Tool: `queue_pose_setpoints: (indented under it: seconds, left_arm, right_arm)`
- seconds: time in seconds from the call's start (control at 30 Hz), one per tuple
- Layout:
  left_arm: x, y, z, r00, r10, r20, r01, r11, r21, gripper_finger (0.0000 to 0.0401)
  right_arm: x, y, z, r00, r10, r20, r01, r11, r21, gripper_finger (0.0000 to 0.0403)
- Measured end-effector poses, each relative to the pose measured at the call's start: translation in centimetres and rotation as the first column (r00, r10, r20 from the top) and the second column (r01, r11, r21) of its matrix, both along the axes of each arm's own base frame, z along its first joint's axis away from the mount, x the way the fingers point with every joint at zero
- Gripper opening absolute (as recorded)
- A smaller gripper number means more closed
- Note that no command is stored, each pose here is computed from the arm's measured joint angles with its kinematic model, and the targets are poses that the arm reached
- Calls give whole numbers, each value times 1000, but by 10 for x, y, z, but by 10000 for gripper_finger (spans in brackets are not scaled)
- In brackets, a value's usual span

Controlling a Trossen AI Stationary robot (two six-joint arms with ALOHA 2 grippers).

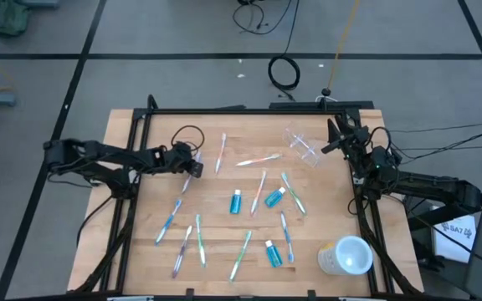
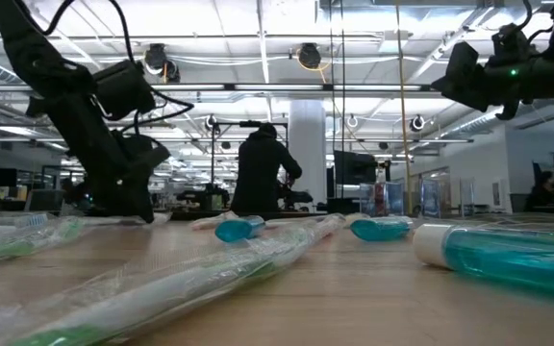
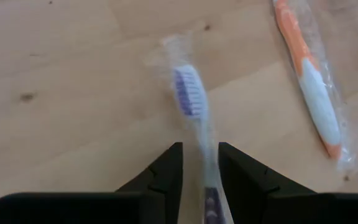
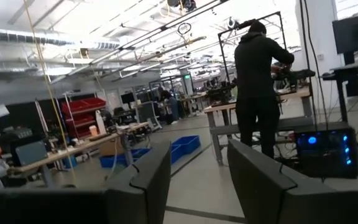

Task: Pick & Place toothbrushing station
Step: Put the top purple toothbrush into the transparent organizer

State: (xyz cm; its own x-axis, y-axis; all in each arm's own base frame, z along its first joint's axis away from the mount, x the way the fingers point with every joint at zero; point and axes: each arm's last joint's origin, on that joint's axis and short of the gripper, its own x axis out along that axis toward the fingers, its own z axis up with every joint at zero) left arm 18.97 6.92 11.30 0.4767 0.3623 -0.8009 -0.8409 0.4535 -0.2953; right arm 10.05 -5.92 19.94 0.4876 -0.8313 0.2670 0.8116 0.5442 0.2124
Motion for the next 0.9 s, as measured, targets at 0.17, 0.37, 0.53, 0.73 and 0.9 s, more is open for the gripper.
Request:
queue_pose_setpoints:
  seconds: [0.17,0.37,0.53,0.73,0.9]
  left_arm:
    - [1,2,-6,999,-37,-29,37,999,3,97]
    - [4,6,-3,998,-54,10,54,998,25,16]
    - [18,9,15,991,-120,54,116,991,63,18]
    - [54,7,75,943,-276,186,218,934,283,8]
    - [81,0,129,854,-408,323,203,833,514,5]
  right_arm:
    - [0,0,0,999,-16,-39,15,1000,-27,153]
    - [-2,1,6,999,-30,-14,29,997,-72,153]
    - [-4,2,10,999,-32,35,35,995,-94,153]
    - [-5,2,12,998,-35,47,40,993,-107,153]
    - [-5,2,13,998,-32,51,38,993,-110,153]
